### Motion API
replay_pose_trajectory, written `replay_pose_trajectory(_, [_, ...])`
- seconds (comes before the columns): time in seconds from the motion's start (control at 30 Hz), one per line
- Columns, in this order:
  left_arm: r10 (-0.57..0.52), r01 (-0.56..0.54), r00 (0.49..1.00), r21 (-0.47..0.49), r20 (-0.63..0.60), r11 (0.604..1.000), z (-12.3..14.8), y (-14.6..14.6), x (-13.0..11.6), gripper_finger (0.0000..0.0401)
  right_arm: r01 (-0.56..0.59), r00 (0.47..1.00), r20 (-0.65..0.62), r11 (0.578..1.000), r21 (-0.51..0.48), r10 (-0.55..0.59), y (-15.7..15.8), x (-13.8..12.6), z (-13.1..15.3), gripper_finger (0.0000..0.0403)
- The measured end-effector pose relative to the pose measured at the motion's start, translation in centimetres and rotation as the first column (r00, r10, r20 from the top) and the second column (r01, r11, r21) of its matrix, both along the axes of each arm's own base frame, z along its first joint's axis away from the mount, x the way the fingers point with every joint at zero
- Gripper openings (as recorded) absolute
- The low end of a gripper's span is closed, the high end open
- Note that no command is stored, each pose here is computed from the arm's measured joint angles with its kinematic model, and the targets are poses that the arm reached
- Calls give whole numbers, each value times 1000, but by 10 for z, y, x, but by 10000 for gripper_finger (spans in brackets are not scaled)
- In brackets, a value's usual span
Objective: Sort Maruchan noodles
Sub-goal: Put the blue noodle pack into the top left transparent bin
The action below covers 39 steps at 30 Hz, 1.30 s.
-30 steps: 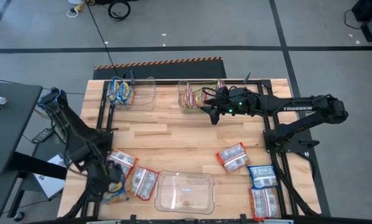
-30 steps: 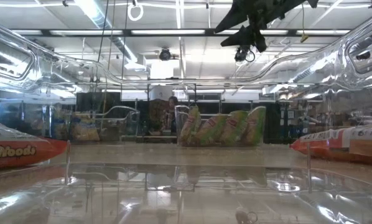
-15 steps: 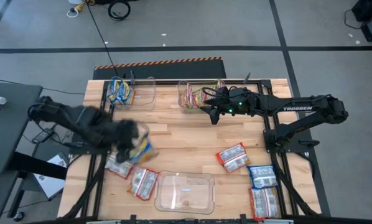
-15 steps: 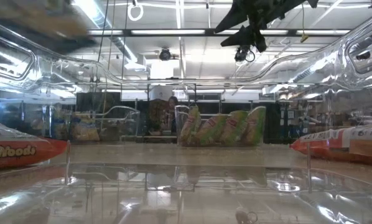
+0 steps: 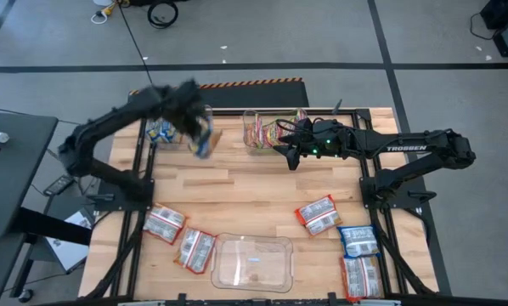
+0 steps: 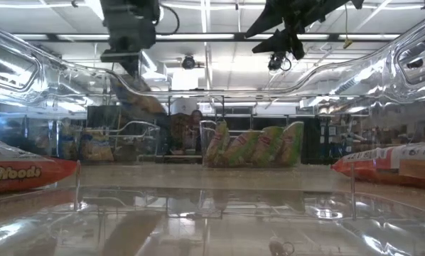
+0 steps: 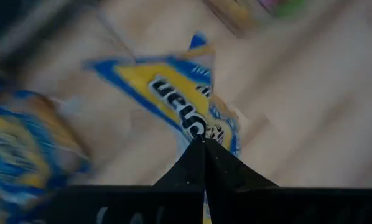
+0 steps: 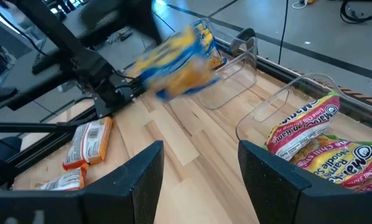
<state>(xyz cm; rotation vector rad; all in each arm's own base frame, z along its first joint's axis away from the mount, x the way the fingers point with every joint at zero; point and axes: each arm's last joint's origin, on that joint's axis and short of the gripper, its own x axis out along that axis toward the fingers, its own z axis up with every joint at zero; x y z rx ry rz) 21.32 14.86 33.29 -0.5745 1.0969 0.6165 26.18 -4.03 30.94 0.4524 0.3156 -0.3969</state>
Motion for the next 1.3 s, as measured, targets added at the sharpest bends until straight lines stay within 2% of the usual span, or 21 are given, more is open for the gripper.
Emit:
replay_pose_trajectory(0.13, [50,-49,999,44,-21,998,19,48,-9,0,0,1000,0,1000,0,0,0,0,0,213])
replay_pose_trajectory(0.23, [131,-122,987,97,-93,988,25,79,-24,0,0,1000,0,1000,0,0,0,0,0,213])
replay_pose_trajectory(0.4, [249,-252,950,10,-190,968,-4,117,-47,0,0,1000,0,1000,0,0,0,0,0,213])
replay_pose_trajectory(0.53, [260,-278,940,-58,-221,959,-39,130,-49,0,0,1000,0,1000,0,0,0,0,0,213])
replay_pose_trajectory(0.77, [308,-353,912,-135,-272,926,-84,128,-49,0,0,1000,0,1000,0,0,0,0,0,213])
replay_pose_trajectory(0.93, [279,-341,923,-231,-264,911,-86,118,-51,0,0,1000,0,1000,0,0,0,0,0,213])
replay_pose_trajectory(1.1, [164,-244,927,-212,-336,946,-79,105,-46,0,0,1000,0,1000,0,0,0,0,0,213])
replay_pose_trajectory(1.3, [212,-287,913,-178,-348,941,-90,112,-57,0,0,1000,0,1000,0,0,0,0,0,213])
